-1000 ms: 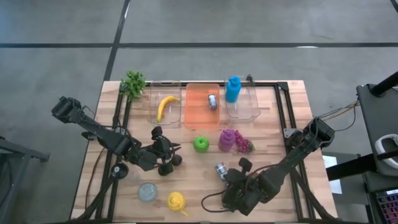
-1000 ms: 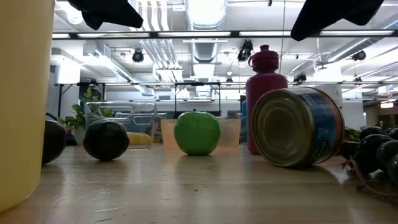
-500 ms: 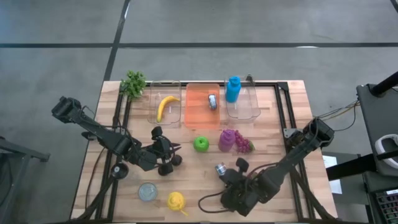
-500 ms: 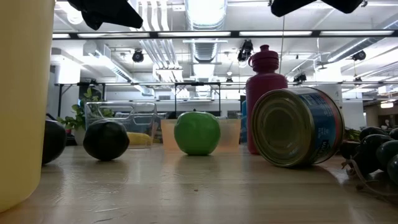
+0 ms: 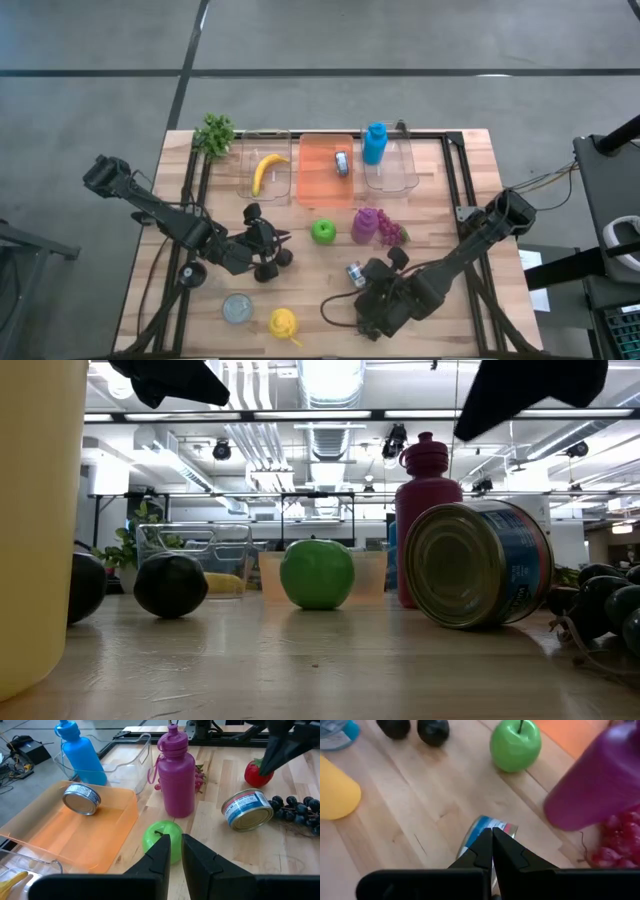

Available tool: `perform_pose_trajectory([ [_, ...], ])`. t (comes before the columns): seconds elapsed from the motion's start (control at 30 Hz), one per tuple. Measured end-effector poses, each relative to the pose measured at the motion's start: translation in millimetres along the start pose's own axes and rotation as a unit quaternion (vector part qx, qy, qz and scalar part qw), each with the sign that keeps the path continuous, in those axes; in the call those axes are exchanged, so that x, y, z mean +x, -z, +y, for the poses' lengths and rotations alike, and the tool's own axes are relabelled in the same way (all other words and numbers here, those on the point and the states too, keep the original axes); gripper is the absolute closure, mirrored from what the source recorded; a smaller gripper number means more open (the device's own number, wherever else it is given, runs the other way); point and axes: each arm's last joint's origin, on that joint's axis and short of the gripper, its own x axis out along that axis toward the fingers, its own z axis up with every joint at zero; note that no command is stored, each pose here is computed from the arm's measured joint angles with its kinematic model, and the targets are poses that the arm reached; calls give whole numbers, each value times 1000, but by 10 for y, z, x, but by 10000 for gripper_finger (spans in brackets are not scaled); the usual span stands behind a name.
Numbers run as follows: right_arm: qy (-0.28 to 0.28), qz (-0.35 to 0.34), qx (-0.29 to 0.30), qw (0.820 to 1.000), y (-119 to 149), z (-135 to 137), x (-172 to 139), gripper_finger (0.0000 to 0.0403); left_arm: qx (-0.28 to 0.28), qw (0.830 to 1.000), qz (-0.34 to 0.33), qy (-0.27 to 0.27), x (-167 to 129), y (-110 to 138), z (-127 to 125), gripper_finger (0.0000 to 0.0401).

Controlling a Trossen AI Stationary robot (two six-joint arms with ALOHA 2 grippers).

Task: Pick & Place Food Item
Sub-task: Put the blue and pink tuna can into the orange bin

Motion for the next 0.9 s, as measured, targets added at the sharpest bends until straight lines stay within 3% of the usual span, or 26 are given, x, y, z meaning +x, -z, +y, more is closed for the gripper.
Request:
perform_pose_trajectory([
  [0.13,-10,25,9,1000,49,-1,30,394,0,1000,0,0,0,0,0,354],
  [0.4,-19,20,69,997,54,25,21,394,0,1000,0,0,0,0,0,354],
  [0.63,-19,20,82,996,56,25,23,393,0,1000,0,0,0,0,0,354],
  [0.9,-10,26,79,997,94,-7,54,344,0,1000,0,0,0,0,0,354],
])
